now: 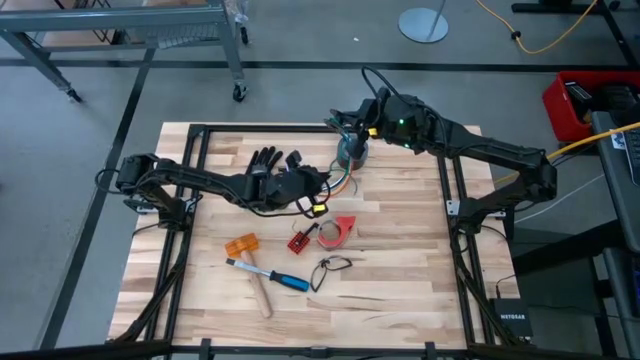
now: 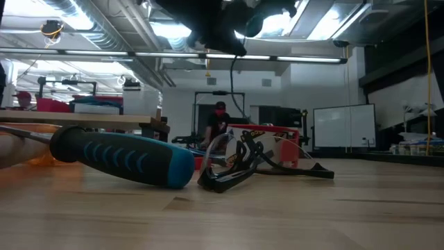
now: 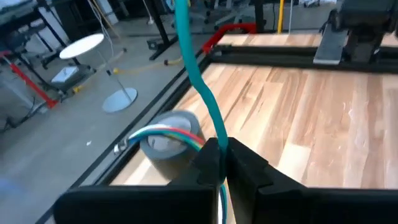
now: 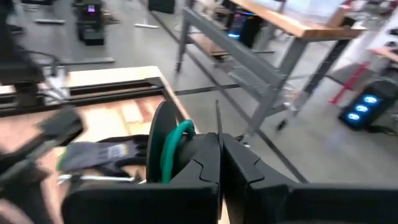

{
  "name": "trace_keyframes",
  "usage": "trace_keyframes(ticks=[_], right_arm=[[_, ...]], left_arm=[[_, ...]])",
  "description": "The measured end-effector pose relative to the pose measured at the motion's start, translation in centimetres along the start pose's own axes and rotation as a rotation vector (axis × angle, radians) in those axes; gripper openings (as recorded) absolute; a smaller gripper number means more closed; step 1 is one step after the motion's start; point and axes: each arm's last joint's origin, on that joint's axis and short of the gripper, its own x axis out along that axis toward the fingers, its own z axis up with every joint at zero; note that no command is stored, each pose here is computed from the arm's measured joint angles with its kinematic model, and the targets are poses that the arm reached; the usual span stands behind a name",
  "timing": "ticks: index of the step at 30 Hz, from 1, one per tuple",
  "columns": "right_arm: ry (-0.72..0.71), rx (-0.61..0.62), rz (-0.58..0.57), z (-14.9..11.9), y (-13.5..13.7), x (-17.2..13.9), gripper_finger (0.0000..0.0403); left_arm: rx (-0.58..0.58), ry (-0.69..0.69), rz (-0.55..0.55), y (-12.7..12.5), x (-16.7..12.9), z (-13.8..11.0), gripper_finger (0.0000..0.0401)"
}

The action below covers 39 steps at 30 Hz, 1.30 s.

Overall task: Coil cords
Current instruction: Coil the wire onto the spool

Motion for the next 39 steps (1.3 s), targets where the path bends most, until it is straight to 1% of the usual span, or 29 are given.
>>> trace_keyframes(ticks=[5,9,12,16,18,24,28,32,35,39], right_arm=[[0.014,0.001,0.128,-0.1,0.2,-0.7,0.0001],[0.029,0.0,0.169,-0.2,0.3,-1.0,0.0001],[0.02,0.019,0.208,-0.2,0.4,-1.1,0.0001],[0.009,0.023,0.303,-0.1,0.7,-1.1,0.0001],[0.029,0.021,0.332,-0.3,0.8,-1.2,0.0001],[0.193,-0.002,0.355,-1.9,1.0,-1.4,0.0001],[0.285,-0.016,0.367,-2.8,1.0,-1.6,0.0001],[0.348,-0.021,0.373,-3.6,1.2,-1.4,0.0001],[0.393,-0.026,0.372,-4.7,1.5,-0.9,0.0001],[0.472,-0.04,0.355,-6.6,1.9,0.2,0.0001]], left_arm=[[-0.011,0.081,0.031,0.9,0.5,-0.9,0.0004],[-0.042,0.139,0.061,1.8,1.0,-1.5,0.0004],[-0.071,0.148,0.079,2.3,1.3,-1.6,0.0003],[-0.072,0.164,0.099,3.0,1.6,-1.7,0.0003],[-0.072,0.186,0.11,3.4,1.8,-2.0,0.0003],[-0.088,0.263,0.117,3.7,1.7,-2.8,0.0002],[-0.105,0.281,0.107,4.3,2.0,-2.9,0.0002],[-0.161,0.289,0.088,5.0,2.4,-3.0,0.0002],[-0.217,0.298,0.048,5.6,2.8,-3.0,0.0002],[-0.317,0.281,-0.047,6.2,3.4,-2.7,0.0002]])
